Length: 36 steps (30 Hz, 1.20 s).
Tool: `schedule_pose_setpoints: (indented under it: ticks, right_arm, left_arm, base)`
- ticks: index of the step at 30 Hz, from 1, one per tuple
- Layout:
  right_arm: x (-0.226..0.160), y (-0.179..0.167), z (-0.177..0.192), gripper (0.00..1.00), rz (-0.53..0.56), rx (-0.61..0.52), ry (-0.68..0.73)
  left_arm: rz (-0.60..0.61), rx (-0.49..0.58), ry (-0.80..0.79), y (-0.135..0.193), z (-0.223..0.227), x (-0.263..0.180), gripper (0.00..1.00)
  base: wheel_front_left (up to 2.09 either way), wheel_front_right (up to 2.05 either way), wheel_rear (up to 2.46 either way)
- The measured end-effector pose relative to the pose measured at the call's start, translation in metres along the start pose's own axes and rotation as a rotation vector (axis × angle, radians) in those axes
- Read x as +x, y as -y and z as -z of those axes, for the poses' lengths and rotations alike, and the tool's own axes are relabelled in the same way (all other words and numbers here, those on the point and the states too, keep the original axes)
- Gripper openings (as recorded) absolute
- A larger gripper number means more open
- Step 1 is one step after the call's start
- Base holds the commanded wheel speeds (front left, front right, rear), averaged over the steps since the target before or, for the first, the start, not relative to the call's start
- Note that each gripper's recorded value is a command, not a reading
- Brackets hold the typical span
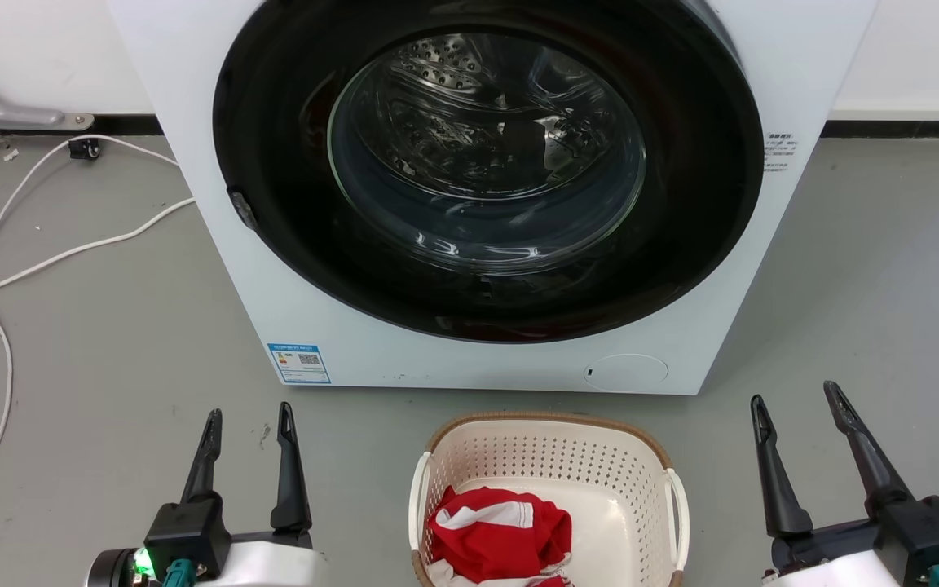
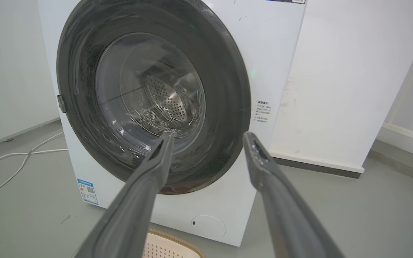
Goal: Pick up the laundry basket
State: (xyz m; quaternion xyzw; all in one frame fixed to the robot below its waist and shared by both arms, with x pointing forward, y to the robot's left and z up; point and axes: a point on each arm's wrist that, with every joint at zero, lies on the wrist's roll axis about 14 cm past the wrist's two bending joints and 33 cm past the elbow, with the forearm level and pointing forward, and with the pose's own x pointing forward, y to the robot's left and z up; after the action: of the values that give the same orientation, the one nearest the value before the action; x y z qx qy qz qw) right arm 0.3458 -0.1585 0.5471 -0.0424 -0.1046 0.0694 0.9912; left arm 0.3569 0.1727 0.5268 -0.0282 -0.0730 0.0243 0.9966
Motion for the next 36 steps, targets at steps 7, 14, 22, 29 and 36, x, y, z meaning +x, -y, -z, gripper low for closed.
schedule_pose_setpoints:
  ticks: [7,14,22,29,36]
  right_arm:
    - [-0.002,0.001,0.029,1.00,-0.001,-0.010,-0.091]
    - [0.017,-0.001,0.073,1.00,-0.032,-0.050,-0.213]
    - [0.048,0.002,0.129,1.00,-0.055,-0.074,-0.342]
    - [0.060,0.002,0.191,1.00,-0.080,-0.079,-0.486]
    - [0.057,0.004,0.247,1.00,-0.096,-0.084,-0.626]
  left_arm:
    - [0.037,-0.013,-0.069,0.008,0.023,0.007,1.00]
    - [0.092,-0.016,-0.183,0.020,0.065,0.032,1.00]
    - [0.147,-0.010,-0.359,0.031,0.135,0.068,1.00]
    - [0.230,0.010,-0.540,0.047,0.208,0.076,1.00]
    - [0.293,0.028,-0.670,0.058,0.264,0.078,1.00]
  base:
    - [0.00,0.00,0.00]
    - [0.00,0.00,0.00]
    - [0.00,0.00,0.00]
    - [0.00,0.00,0.00]
    - [0.00,0.00,0.00]
